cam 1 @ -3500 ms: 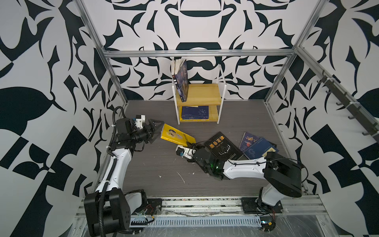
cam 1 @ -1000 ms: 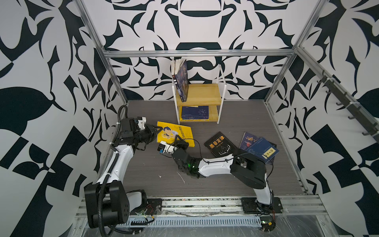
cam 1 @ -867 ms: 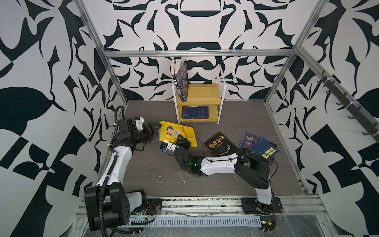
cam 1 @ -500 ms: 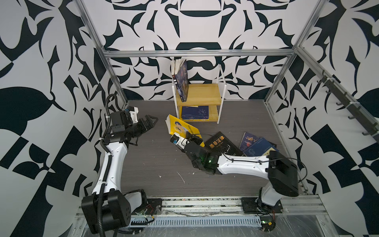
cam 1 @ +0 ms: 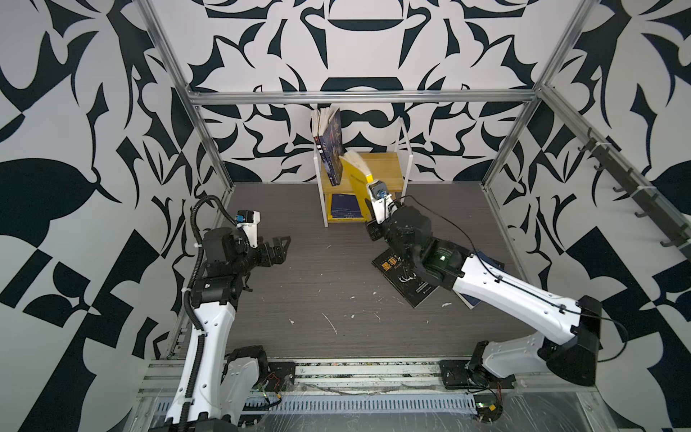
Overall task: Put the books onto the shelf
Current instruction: 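Carry the yellow book toward the shelf with the right gripper, then insert the yellow book upright onto the shelf's upper tier with the right gripper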
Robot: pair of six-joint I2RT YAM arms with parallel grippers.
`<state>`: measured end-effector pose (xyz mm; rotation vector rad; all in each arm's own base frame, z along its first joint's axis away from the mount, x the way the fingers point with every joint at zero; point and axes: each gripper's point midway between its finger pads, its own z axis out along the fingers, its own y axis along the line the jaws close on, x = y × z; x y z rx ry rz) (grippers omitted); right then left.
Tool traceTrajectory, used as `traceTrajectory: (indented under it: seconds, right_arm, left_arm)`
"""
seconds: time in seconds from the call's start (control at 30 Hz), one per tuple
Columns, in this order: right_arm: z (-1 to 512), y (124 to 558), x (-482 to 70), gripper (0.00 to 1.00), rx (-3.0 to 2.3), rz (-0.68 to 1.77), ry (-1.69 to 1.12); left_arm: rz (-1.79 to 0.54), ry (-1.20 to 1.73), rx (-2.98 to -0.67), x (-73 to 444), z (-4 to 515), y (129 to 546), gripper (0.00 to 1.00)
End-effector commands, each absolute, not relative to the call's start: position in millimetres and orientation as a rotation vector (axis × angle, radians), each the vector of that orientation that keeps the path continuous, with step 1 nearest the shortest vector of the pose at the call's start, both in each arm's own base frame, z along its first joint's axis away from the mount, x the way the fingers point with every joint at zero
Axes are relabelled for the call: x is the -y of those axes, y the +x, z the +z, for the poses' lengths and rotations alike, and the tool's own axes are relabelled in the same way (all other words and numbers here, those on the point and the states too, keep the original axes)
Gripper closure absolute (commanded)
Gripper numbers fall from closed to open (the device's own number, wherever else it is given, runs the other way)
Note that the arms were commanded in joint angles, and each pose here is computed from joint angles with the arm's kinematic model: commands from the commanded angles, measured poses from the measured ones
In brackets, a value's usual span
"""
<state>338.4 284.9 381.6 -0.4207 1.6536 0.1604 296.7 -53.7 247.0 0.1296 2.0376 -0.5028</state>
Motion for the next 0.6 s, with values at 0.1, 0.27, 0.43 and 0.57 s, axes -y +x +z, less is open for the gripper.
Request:
traceTrajectory:
  seconds: [0.1,0.27,0.43,0.57]
  right_arm:
    - [465.5,377.1,-256.5,1.0,-1.436,0.372,-0.077]
    - [479.6,423.4,-262.1,1.0,-1.31,0.337,0.04]
    - [476.2,471.6,-283.2,1.0,-1.211,0.269,0.042]
    - [457.3,514.5,-299.4,1.0,-1.214,0.226,0.041]
  left_arm:
    - [-0.459,0.27,-1.889,56.2,250.6,294.6,0.0]
    - [-0.535,0.264,-1.876,63.6,233.3,287.7,0.01]
    - [-0.622,0.302,-1.837,75.0,220.8,280.5,0.0]
    - [-0.651,0.31,-1.805,76.3,221.9,277.8,0.0]
